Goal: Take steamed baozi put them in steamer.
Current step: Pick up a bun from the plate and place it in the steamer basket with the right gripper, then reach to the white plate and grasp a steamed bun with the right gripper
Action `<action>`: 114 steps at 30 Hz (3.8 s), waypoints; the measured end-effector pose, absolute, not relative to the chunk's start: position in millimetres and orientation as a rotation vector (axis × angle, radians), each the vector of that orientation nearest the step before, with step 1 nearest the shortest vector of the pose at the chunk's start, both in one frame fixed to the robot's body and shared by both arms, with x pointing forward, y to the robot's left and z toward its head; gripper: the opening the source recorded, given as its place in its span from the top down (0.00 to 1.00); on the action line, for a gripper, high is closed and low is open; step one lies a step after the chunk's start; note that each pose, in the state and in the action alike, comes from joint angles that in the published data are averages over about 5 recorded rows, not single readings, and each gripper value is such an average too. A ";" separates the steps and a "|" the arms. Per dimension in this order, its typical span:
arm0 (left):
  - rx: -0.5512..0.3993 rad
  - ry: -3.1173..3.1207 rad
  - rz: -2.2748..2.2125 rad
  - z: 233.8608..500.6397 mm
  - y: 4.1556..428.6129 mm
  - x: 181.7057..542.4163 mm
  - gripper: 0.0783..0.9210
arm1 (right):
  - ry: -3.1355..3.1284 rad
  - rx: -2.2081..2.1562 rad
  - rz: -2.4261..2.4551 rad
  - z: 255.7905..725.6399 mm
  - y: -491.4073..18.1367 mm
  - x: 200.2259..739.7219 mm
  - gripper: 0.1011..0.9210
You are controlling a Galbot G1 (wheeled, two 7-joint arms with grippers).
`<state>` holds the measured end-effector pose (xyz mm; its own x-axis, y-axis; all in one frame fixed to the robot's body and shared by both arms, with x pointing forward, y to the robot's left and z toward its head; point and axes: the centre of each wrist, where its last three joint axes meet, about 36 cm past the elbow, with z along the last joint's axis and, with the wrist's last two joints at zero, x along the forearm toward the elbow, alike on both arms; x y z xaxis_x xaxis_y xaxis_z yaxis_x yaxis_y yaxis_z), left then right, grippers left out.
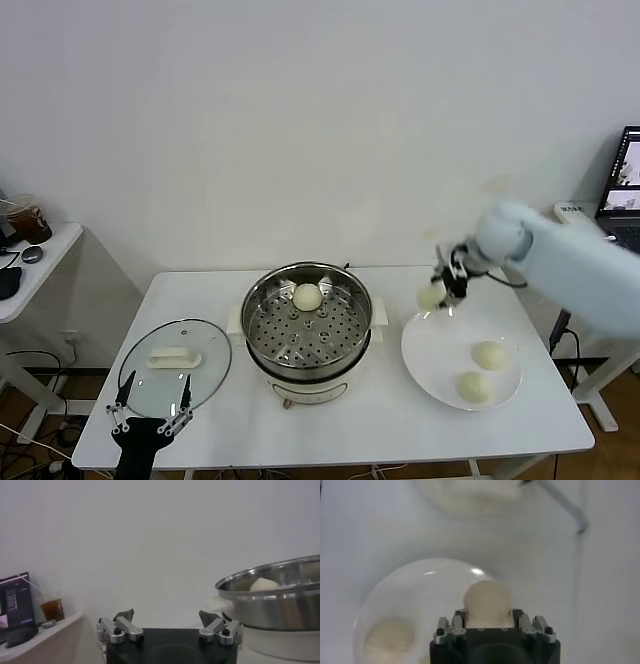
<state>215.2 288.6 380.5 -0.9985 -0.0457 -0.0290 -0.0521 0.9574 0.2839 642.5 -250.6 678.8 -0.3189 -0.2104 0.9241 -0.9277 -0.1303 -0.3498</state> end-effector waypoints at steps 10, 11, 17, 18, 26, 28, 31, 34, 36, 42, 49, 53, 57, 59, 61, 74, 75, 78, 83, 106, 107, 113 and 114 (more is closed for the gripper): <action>-0.077 3.070 0.439 382.9 290.6 221.0 0.12 | -1.525 1.400 1.463 703.4 -131.4 630.7 0.46; -0.079 3.069 0.439 383.3 290.7 221.0 0.12 | -1.519 1.409 1.460 700.6 -118.3 629.8 0.46; -0.096 3.061 0.429 385.1 290.9 222.5 0.12 | -1.466 1.453 1.449 673.1 -47.3 624.0 0.45; -0.097 3.060 0.427 385.3 290.7 222.8 0.12 | -1.457 1.458 1.448 667.5 -36.8 623.1 0.45; -0.109 3.051 0.410 385.3 290.1 226.4 0.12 | -1.399 1.480 1.441 624.6 27.5 616.0 0.45; -0.112 3.052 0.408 384.6 290.6 226.9 0.12 | -1.392 1.481 1.439 615.4 38.8 614.9 0.45; -0.112 3.054 0.408 383.7 291.2 227.1 0.12 | -1.385 1.477 1.436 602.1 51.6 614.3 0.45; -0.113 3.052 0.409 383.9 291.7 227.7 0.12 | -1.383 1.466 1.435 591.2 60.1 614.8 0.45; -0.114 3.051 0.409 384.2 292.0 228.1 0.12 | -1.385 1.456 1.436 586.8 63.8 616.1 0.45; -0.111 3.049 0.404 384.8 290.2 228.4 0.12 | -1.394 1.432 1.439 582.7 69.4 620.0 0.45; -0.111 3.047 0.402 385.1 289.5 228.6 0.12 | -1.397 1.421 1.431 576.5 70.7 622.0 0.42; -0.112 3.048 0.405 385.3 290.1 228.0 0.12 | -1.402 1.420 1.431 582.0 67.6 623.8 0.28; -0.111 3.048 0.406 385.6 290.7 228.0 0.12 | -1.398 1.423 1.444 599.7 55.2 626.8 0.17; -0.110 3.047 0.407 385.4 291.2 228.6 0.12 | -1.387 1.426 1.460 612.4 42.9 628.9 0.13; -0.108 3.047 0.409 384.9 292.0 229.4 0.12 | -1.372 1.429 1.479 628.3 25.8 631.4 0.12; -0.087 3.054 0.404 379.4 292.0 234.5 0.12 | -1.253 1.448 1.520 690.0 -169.2 612.3 0.12; -0.084 3.056 0.405 378.8 291.6 234.2 0.12 | -1.250 1.443 1.516 687.5 -185.5 608.4 0.12; -0.077 3.059 0.410 377.5 290.7 233.6 0.12 | -1.243 1.426 1.497 674.8 -229.9 596.4 0.12; -0.077 3.059 0.415 377.5 289.6 233.0 0.12 | -1.229 1.396 1.463 642.5 -287.3 576.6 0.12; -0.108 3.079 0.444 372.5 289.2 225.2 0.12 | -1.200 1.307 1.367 505.0 -374.8 535.4 0.12; -0.109 3.078 0.446 372.7 289.7 225.3 0.12 | -1.201 1.302 1.364 501.2 -376.0 535.4 0.12; -0.118 3.080 0.459 373.2 293.4 223.7 0.12 | -1.214 1.281 1.345 481.0 -381.1 539.3 0.12; -0.120 3.080 0.461 373.3 293.9 223.4 0.12 | -1.218 1.277 1.343 478.2 -381.5 540.4 0.12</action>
